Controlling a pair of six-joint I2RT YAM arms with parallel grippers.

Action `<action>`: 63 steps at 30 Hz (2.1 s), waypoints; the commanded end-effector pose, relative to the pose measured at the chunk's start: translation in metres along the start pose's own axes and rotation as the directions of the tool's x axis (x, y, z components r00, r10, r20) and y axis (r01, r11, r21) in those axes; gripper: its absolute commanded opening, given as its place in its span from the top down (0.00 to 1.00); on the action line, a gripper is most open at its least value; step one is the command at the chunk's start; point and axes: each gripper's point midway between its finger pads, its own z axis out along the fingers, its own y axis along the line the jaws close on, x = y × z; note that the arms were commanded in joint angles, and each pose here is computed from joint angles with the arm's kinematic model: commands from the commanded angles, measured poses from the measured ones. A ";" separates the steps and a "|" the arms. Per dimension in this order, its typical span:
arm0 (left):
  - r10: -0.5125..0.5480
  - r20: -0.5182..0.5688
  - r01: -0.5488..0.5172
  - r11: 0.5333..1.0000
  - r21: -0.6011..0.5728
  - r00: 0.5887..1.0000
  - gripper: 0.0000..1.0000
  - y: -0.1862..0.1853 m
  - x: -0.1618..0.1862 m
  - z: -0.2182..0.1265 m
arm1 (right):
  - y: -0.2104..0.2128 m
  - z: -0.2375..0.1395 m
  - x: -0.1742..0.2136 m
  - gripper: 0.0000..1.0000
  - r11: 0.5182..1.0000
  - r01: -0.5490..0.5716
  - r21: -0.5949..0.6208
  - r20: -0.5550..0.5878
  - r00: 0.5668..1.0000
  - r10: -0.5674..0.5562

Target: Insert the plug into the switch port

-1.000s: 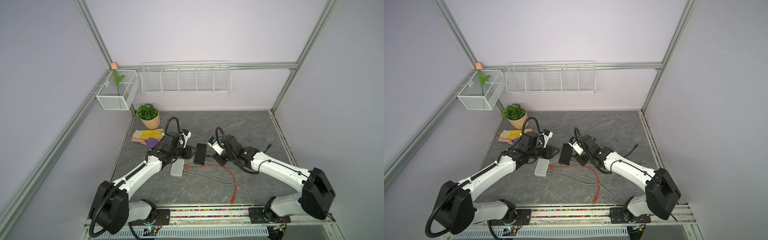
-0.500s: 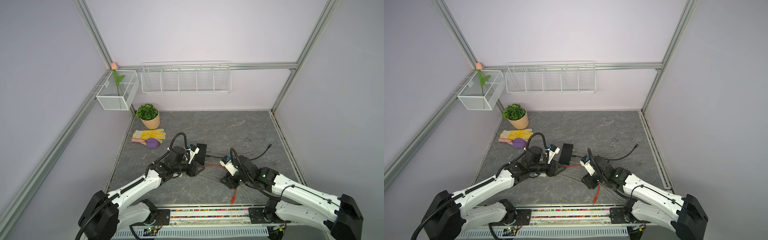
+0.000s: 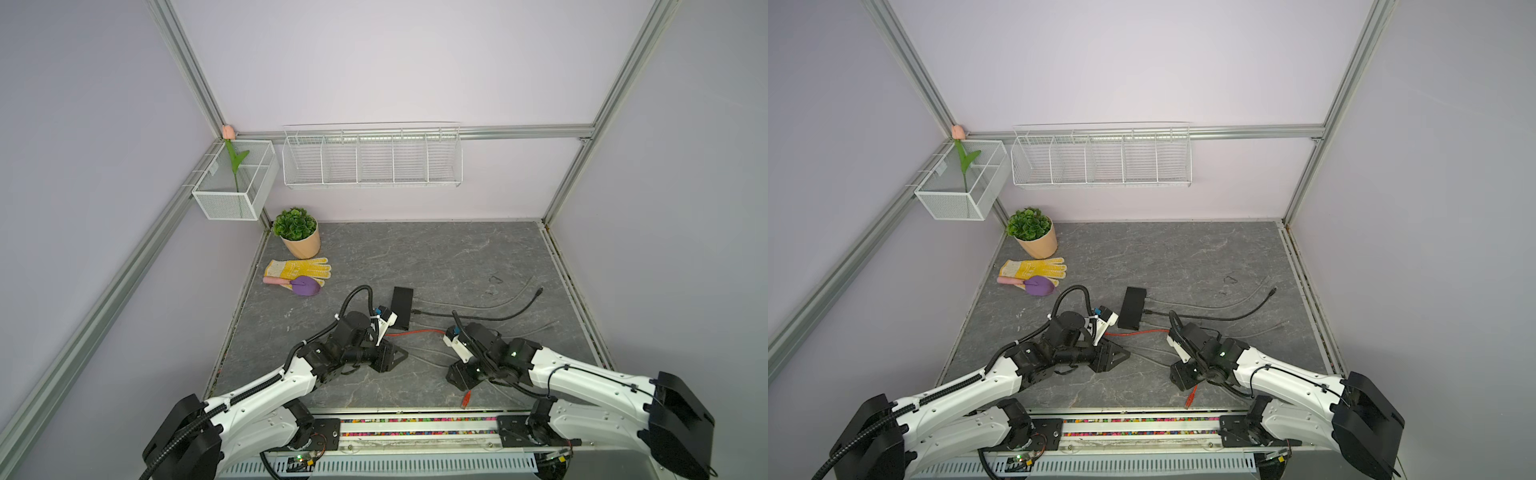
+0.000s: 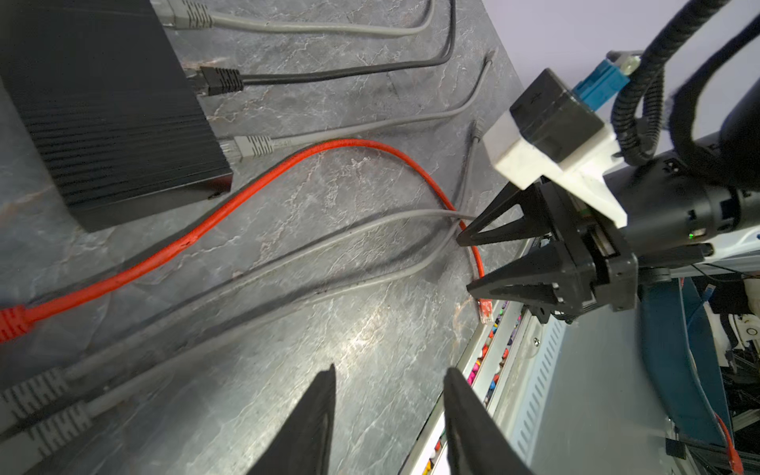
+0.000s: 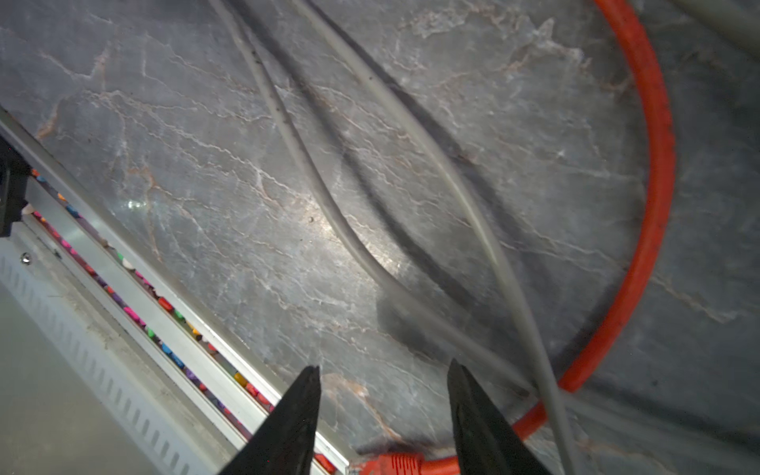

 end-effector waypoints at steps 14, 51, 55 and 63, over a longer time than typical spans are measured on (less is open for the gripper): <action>-0.051 0.023 0.052 0.995 -0.086 0.998 0.58 0.025 0.013 0.004 | -0.070 0.018 -0.010 0.45 0.889 -0.052 0.454 -0.098 0.989 0.108; -0.158 0.201 0.225 0.901 -0.372 0.967 0.62 0.145 -0.075 -0.011 | -0.119 0.048 -0.141 0.46 0.902 -0.085 0.423 -0.030 0.994 0.108; -0.098 0.270 0.200 0.902 -0.382 0.958 0.62 0.129 -0.100 -0.034 | -0.105 0.013 -0.147 0.42 0.915 -0.068 0.398 0.032 0.998 0.060; 0.033 0.468 0.189 0.888 -0.420 0.883 0.59 0.102 -0.143 -0.093 | -0.067 -0.070 -0.166 0.35 0.954 -0.022 0.298 0.233 0.971 -0.050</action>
